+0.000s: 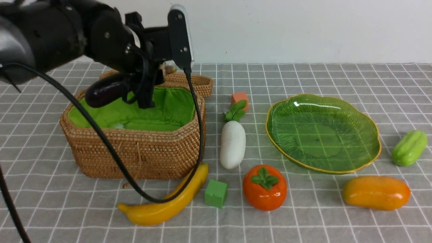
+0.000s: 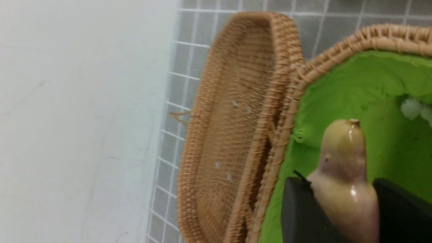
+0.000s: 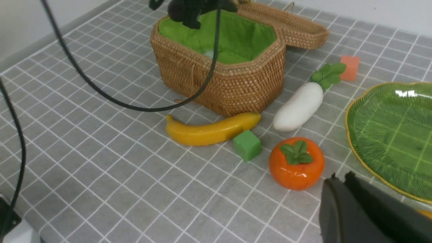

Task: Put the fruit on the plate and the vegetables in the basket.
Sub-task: Use the left arm to grab an eggplant and put it into the left basket, then use the left arm to grab a banana and put it into the right plate

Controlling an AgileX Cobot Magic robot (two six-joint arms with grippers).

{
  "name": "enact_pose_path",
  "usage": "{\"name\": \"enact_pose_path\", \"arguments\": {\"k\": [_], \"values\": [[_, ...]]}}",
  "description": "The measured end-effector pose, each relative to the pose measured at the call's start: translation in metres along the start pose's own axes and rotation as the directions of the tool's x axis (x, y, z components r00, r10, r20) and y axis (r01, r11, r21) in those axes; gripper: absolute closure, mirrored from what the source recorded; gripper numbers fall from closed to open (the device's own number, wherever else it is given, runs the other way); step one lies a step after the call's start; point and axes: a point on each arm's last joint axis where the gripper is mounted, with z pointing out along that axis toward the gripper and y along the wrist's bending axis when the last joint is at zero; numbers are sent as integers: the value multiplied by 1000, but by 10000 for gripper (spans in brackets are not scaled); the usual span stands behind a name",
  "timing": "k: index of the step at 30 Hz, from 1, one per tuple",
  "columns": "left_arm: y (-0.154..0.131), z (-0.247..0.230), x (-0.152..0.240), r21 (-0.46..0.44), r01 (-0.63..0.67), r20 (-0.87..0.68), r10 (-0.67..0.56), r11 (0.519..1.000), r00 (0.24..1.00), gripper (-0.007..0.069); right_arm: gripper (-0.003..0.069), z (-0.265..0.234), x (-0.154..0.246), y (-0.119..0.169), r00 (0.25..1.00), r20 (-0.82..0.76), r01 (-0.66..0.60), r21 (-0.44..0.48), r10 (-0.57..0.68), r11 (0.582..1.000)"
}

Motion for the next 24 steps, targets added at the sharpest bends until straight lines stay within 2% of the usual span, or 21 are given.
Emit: {"name": "enact_pose_path", "arguments": {"k": [4, 7, 8, 12, 13, 15, 17, 18, 20, 21, 22, 23, 24], "values": [[-5, 9, 1, 20, -2, -10, 2, 1000, 1000, 379, 632, 0, 0, 0, 1000, -5, 2, 0, -2, 1000], [-6, 10, 1, 28, 1, -15, -1, 1000, 1000, 309, 630, 0, 1, 0, 1000, -6, 2, 0, -2, 1000], [-6, 10, 1, 29, 3, -16, -3, 1000, 1000, 270, 629, 0, 1, 0, 1000, -6, 2, 0, -2, 1000], [-6, 8, 2, 32, 38, -21, -38, 999, 999, 28, 624, 0, 1, 0, 1000, -6, 3, 0, -3, 1000], [-5, 6, 1, 35, 61, -25, -60, 998, 998, -9, 624, 0, 1, 0, 1000, -6, 5, 0, -5, 1000], [-5, -1, 2, 47, 114, -36, -112, 992, 993, -31, 622, 0, 1, 0, 1000, -7, 7, 3, -7, 1000], [-3, -14, 0, 54, 229, -36, -228, 972, 973, -25, 620, 0, 1, -1, 1000, -10, 12, 9, -11, 1000], [-1, -29, -3, 62, 349, -34, -347, 935, 937, 7, 617, 0, 1, -1, 1000, -13, 15, 12, -14, 1000], [-2, -47, -8, 78, 464, -42, -462, 882, 886, 67, 615, 0, 2, -1, 1000, -22, 19, 15, -18, 1000], [-2, -63, -12, 87, 545, -47, -543, 834, 839, 140, 615, 0, 3, -1, 999, -31, 19, 12, -19, 1000], [-4, -66, -14, 96, 554, -56, -551, 827, 833, 154, 615, 0, 3, -1, 999, -31, 19, 12, -19, 1000], [-7, -77, -17, 108, 598, -70, -594, 794, 801, 231, 614, 0, 4, -1, 999, -40, 20, 10, -19, 1000], [-17, -95, -23, 140, 640, -109, -630, 756, 769, 352, 613, 0, 5, 0, 998, -57, 20, 3, -20, 1000]]}}
